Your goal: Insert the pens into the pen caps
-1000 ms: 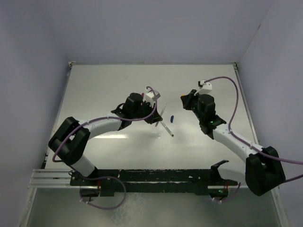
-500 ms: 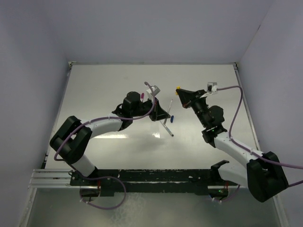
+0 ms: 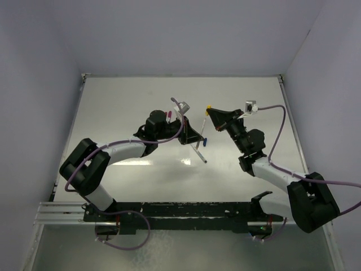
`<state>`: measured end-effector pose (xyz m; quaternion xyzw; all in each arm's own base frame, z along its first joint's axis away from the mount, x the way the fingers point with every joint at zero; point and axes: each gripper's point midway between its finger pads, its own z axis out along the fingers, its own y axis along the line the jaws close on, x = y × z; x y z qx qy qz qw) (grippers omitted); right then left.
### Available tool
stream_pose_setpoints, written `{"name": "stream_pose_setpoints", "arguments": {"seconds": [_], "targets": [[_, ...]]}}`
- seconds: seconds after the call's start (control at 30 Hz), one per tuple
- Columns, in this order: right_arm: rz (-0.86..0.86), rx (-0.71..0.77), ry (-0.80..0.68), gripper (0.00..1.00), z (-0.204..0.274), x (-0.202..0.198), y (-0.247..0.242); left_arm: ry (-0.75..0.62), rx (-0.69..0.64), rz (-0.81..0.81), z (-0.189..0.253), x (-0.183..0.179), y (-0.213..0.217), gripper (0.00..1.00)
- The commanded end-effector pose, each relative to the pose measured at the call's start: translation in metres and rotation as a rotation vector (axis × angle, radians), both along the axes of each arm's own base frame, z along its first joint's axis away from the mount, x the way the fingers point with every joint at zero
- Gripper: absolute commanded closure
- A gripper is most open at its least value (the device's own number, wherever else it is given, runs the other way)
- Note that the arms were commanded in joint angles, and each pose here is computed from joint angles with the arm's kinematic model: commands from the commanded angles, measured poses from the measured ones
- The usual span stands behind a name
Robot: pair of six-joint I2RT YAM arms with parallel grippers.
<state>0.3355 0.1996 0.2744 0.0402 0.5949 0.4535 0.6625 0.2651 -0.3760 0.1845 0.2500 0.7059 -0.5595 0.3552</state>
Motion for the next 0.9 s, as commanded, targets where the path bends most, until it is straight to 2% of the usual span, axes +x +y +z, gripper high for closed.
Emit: {"name": "stream_pose_setpoints", "arguments": {"seconds": [0.0, 0.87], "targets": [[0.036, 0.053, -0.081, 1.00, 0.023, -0.009, 0.002, -0.062, -0.067, -0.010, 0.025, 0.000, 0.000, 1.00], [0.063, 0.054, -0.056, 1.00, 0.011, -0.012, 0.006, -0.071, -0.085, -0.007, 0.030, 0.001, -0.001, 1.00]]}}
